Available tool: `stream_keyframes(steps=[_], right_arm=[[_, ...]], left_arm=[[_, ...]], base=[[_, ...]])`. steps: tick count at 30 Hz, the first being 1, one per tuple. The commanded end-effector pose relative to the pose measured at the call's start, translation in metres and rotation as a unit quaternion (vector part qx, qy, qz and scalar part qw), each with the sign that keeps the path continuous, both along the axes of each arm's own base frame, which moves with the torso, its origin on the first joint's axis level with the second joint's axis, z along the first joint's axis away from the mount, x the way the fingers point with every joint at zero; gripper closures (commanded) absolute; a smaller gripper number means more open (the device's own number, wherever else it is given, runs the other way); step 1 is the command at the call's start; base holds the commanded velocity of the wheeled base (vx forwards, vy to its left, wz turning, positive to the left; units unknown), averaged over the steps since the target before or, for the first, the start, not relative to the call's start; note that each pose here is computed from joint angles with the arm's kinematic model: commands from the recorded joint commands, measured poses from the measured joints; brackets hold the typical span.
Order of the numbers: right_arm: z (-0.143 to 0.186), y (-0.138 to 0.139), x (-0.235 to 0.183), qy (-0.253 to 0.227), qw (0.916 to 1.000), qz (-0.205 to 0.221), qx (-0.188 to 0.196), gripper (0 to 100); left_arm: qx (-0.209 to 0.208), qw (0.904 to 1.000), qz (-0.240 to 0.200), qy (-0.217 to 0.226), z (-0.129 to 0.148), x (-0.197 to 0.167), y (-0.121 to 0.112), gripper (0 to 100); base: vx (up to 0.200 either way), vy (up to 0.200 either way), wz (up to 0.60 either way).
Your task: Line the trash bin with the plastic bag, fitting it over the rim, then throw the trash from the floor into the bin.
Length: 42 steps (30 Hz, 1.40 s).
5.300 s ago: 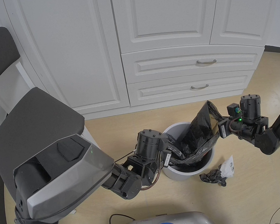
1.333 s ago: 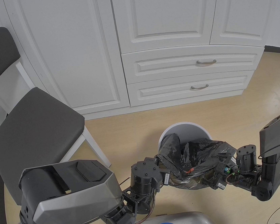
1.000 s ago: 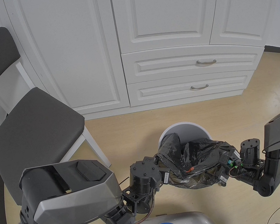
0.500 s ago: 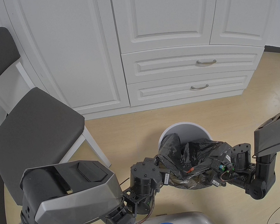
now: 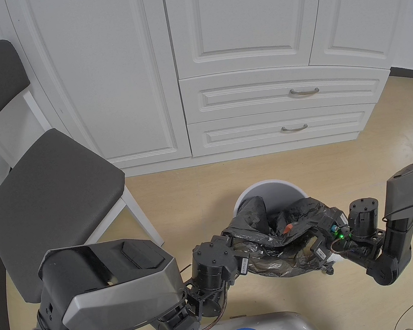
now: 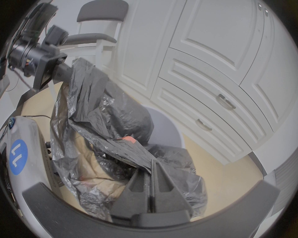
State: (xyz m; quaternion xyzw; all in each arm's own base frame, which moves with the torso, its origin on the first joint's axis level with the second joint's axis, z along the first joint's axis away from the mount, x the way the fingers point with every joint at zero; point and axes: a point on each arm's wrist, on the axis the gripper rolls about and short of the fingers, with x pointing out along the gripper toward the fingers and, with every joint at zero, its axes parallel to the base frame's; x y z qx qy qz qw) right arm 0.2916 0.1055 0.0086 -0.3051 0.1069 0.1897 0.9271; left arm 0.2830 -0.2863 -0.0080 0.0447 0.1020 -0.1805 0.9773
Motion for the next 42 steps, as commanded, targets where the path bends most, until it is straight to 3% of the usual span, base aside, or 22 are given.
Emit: stream_keyframes(steps=[1,11,21,22,32,37,42], right_arm=[[0.01,-0.001,0.01,-0.032,0.9994,-0.01,0.012,100],[0.005,0.012,0.04,-0.063,0.9944,-0.07,0.047,100],[-0.003,0.037,0.087,-0.121,0.9769,-0.136,0.112,100],[-0.003,0.038,0.09,-0.126,0.9755,-0.138,0.117,100],[-0.001,0.047,0.102,-0.145,0.968,-0.143,0.147,100],[-0.004,0.05,0.116,-0.164,0.962,-0.153,0.156,100],[-0.004,0.052,0.13,-0.184,0.953,-0.166,0.174,100]], left_arm=[[0.005,1.0,0.001,0.005,-0.006,0.001,0.001,100],[0.01,0.9999,0.004,0.01,-0.015,0.004,0.001,100],[0.0,0.9999,0.015,0.003,-0.013,0.018,0.006,100],[0.0,0.9999,0.014,0.002,-0.013,0.018,0.006,0],[-0.014,0.9998,0.005,-0.01,0.003,0.014,0.01,0],[0.022,0.9992,-0.027,-0.017,0.03,-0.01,0.026,0],[0.008,0.9985,-0.039,-0.037,0.058,-0.023,0.03,0]], base=[[0.0,0.0,0.0],[0.0,0.0,0.0],[0.0,0.0,0.0],[0.0,0.0,0.0],[0.0,0.0,0.0],[0.0,0.0,0.0],[0.0,0.0,0.0]])
